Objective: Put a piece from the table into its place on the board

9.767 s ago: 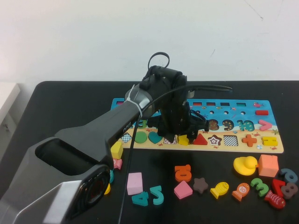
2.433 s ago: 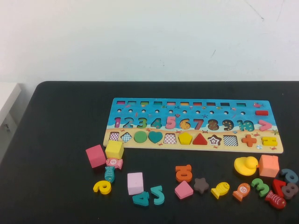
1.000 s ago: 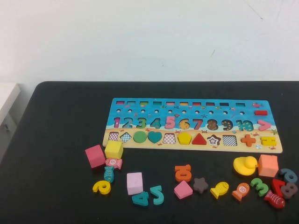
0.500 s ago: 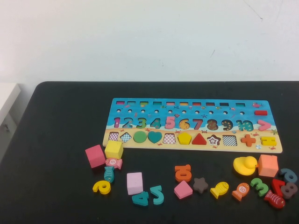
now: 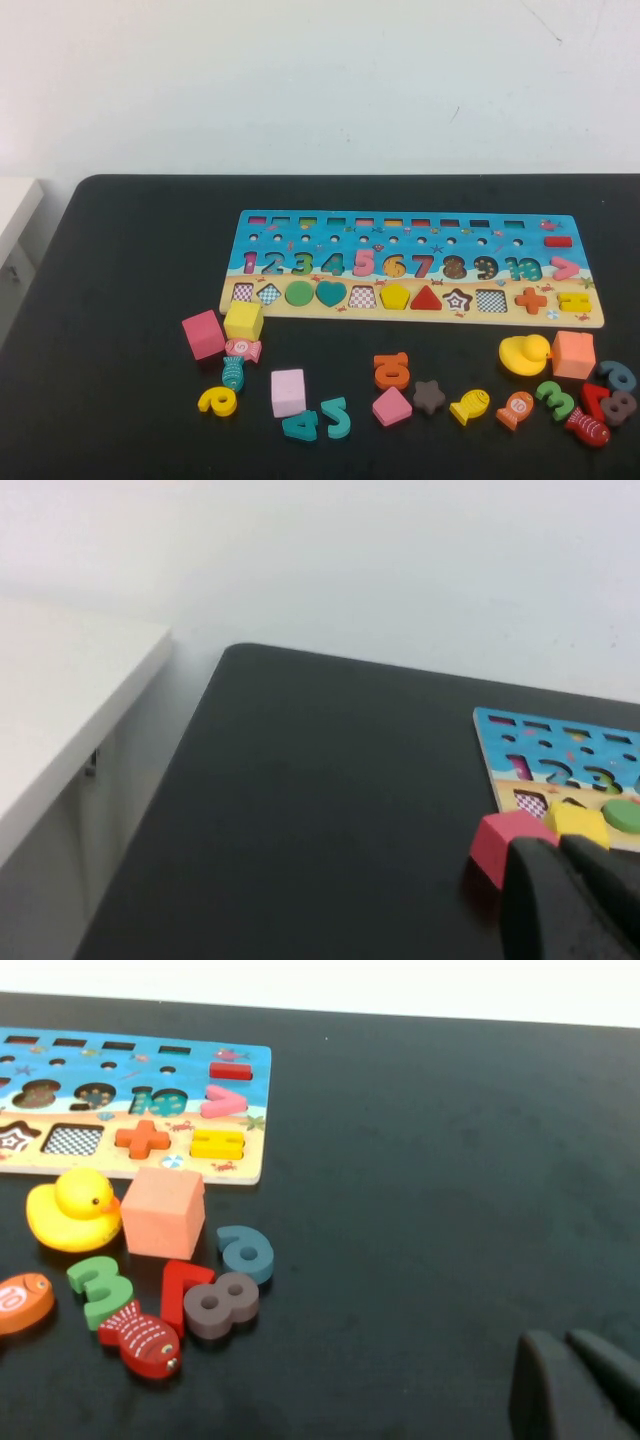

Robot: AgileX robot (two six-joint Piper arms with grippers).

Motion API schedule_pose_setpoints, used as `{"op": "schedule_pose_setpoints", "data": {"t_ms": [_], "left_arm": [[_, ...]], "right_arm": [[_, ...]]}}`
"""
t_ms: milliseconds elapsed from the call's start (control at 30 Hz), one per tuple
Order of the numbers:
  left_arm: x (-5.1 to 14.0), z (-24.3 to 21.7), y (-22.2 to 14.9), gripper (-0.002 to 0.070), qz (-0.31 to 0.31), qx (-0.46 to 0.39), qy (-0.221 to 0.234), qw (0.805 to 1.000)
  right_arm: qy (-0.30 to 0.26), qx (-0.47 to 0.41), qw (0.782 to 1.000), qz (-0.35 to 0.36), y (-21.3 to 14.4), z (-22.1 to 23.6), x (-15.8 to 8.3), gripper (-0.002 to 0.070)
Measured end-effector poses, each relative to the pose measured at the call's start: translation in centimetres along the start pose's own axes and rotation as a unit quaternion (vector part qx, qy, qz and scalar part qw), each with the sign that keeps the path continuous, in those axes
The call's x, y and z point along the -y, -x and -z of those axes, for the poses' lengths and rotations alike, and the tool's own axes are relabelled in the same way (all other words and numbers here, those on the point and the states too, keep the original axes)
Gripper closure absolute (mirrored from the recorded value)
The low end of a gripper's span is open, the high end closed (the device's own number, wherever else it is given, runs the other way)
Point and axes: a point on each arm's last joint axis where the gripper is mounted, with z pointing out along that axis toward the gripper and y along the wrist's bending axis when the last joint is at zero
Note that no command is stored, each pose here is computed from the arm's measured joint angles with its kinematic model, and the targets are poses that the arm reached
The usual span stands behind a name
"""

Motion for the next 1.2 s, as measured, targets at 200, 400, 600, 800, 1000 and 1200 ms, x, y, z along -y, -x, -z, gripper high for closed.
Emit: {"op": "schedule_pose_setpoints", "data": {"t_ms": [200, 400, 600, 800, 1000, 1200], "left_arm": [[-0.1, 0.4, -0.7, 0.0676, 0.013, -0.027, 0.000, 1.000], [-0.1, 0.5, -1.7, 0.0676, -0.055, -0.083, -0.002, 0.995], [-0.1, 0.6, -1.7, 0.0676, -0.100, -0.081, -0.006, 0.992], [-0.1, 0.6, -1.7, 0.0676, -0.102, -0.081, -0.006, 0.991], [-0.1, 0.6, -1.7, 0.0676, -0.104, -0.084, -0.007, 0.991], [0.0, 0.6, -1.7, 0.0676, -0.098, -0.084, -0.009, 0.992]], "right_arm": [[0.000, 0.000, 1.000, 0.000, 0.0, 0.0, 0.0, 0.0658], [0.000, 0.000, 1.000, 0.000, 0.0, 0.0, 0.0, 0.0658], [0.000, 0.000, 1.000, 0.000, 0.0, 0.0, 0.0, 0.0657], [0.000, 0.000, 1.000, 0.000, 0.0, 0.0, 0.0, 0.0657], [0.000, 0.000, 1.000, 0.000, 0.0, 0.0, 0.0, 0.0658], [0.000, 0.000, 1.000, 0.000, 0.0, 0.0, 0.0, 0.0658]]}}
